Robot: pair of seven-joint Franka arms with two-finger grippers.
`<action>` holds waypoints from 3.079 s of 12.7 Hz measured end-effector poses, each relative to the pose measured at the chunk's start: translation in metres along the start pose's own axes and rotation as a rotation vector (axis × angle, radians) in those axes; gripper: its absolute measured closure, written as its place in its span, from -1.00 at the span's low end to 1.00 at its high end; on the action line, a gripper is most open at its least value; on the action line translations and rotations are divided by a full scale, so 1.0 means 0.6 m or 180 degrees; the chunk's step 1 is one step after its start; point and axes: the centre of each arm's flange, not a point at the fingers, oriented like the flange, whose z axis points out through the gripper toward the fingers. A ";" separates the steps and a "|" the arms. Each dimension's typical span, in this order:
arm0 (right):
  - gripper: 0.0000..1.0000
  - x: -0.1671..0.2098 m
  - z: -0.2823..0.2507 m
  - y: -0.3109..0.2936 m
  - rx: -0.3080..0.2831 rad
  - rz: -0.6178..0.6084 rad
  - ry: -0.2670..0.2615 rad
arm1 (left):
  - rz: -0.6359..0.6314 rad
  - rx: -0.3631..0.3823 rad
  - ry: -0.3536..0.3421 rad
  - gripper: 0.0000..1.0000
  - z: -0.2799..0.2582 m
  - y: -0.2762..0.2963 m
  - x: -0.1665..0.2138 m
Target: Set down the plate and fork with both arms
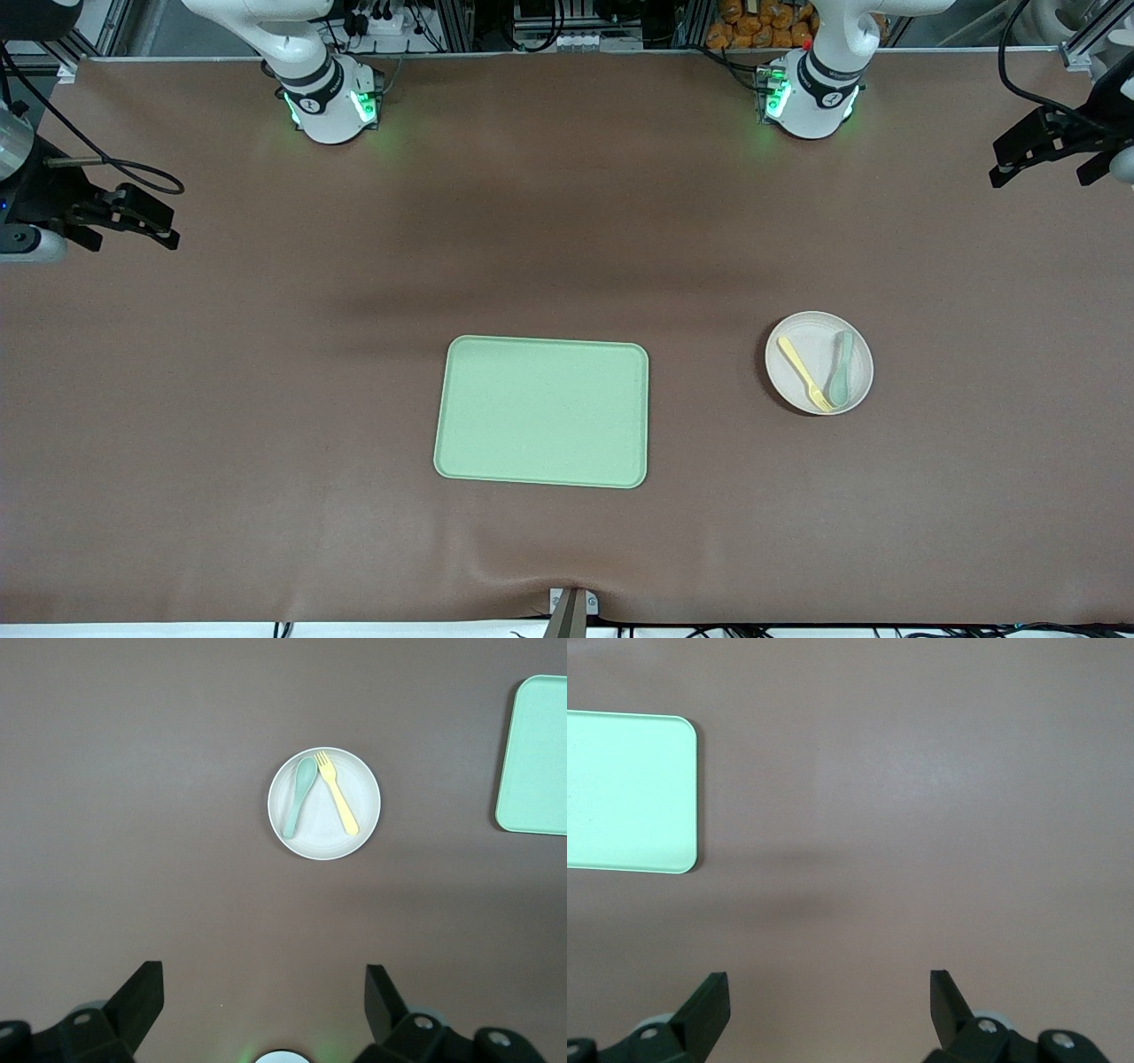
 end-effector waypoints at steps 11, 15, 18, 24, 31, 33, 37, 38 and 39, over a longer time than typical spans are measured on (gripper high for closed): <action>-1.00 0.000 0.001 -0.001 0.0000 -0.0004 -0.0004 | 0.0020 0.0019 -0.0055 -1.00 0.017 0.009 0.021; -1.00 0.000 0.001 -0.004 0.0000 -0.0015 -0.0004 | 0.0029 0.0022 -0.0070 -1.00 0.022 0.012 0.024; -1.00 0.000 0.001 -0.005 0.0000 -0.0017 -0.0004 | 0.0032 0.0022 -0.0070 -1.00 0.022 0.013 0.024; -1.00 0.000 0.001 -0.005 0.0000 -0.0017 -0.0004 | 0.0044 0.0023 -0.0070 -1.00 0.022 0.016 0.023; -1.00 0.003 0.009 -0.006 0.0002 -0.0020 -0.0033 | 0.0044 0.0024 -0.0075 -1.00 0.023 0.017 0.024; -1.00 0.004 0.011 -0.006 0.0003 -0.0020 -0.0040 | 0.0042 0.0027 -0.0098 -1.00 0.029 0.016 0.027; -1.00 0.006 0.017 -0.007 0.0004 -0.0023 -0.0060 | -0.0107 0.0037 -0.0116 -1.00 0.125 -0.021 0.066; -1.00 0.007 0.018 -0.007 0.0004 -0.0023 -0.0064 | -0.0155 0.0038 -0.0090 -1.00 0.170 -0.035 0.077; -1.00 0.007 0.019 -0.007 0.0004 -0.0023 -0.0067 | -0.0179 0.0038 -0.0054 -1.00 0.217 -0.042 0.086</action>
